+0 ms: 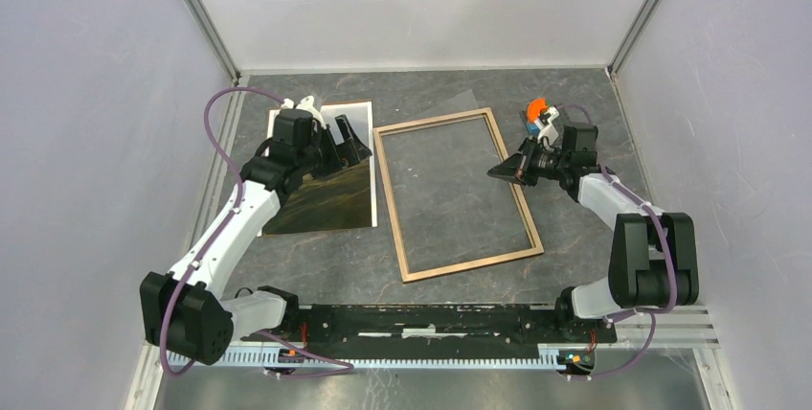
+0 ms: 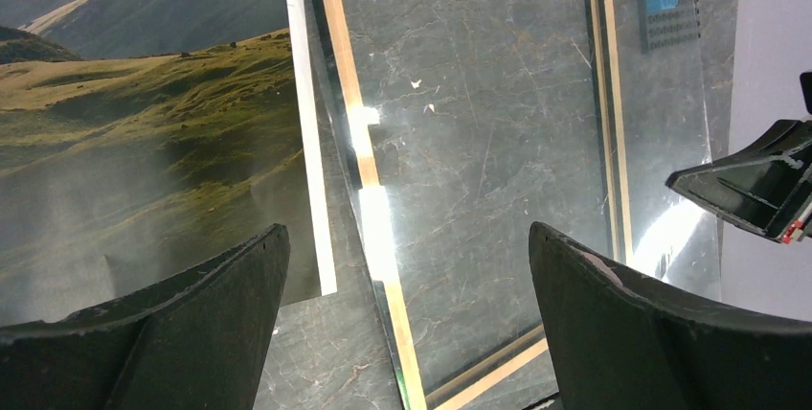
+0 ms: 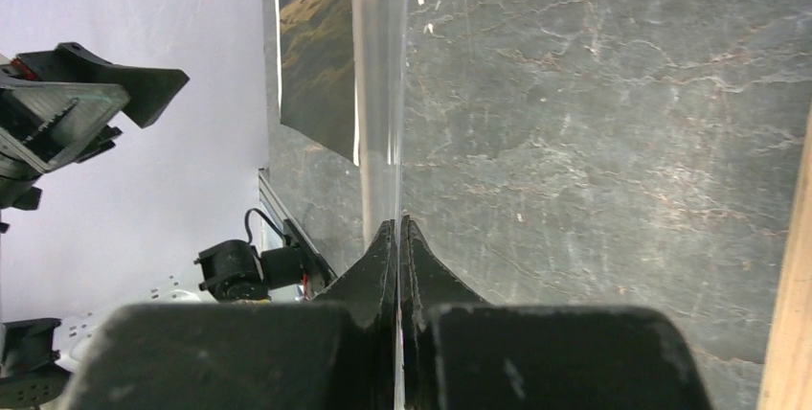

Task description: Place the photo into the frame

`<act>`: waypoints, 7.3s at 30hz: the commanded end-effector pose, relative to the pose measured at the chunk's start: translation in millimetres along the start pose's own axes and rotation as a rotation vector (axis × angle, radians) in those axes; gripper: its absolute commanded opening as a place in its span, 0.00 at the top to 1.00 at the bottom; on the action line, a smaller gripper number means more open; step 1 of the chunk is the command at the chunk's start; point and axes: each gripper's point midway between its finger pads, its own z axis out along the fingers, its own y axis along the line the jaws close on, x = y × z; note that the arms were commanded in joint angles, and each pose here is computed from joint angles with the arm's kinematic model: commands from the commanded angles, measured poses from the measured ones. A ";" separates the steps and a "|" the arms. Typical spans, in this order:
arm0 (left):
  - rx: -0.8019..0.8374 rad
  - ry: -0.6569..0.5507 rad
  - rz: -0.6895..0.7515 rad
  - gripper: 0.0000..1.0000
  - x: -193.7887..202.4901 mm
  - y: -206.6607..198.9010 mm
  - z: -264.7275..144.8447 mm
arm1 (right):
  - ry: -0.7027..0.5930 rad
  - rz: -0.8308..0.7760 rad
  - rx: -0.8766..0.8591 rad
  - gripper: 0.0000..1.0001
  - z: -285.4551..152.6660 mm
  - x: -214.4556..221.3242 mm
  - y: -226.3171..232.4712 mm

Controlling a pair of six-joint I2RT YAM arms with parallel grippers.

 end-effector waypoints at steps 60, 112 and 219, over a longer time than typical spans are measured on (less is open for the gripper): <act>0.030 0.006 0.028 0.00 5.7 1.6 10.3 | -0.046 -0.050 -0.039 1.00 -12.9 -4.8 -57.4; 0.045 0.015 0.015 0.00 9.8 0.2 10.7 | -0.055 -0.035 -0.008 1.00 -10.8 -13.0 -69.6; 0.093 0.233 -0.109 0.00 96.1 -11.5 53.8 | -0.039 -0.544 0.432 0.06 -14.2 -42.6 -56.9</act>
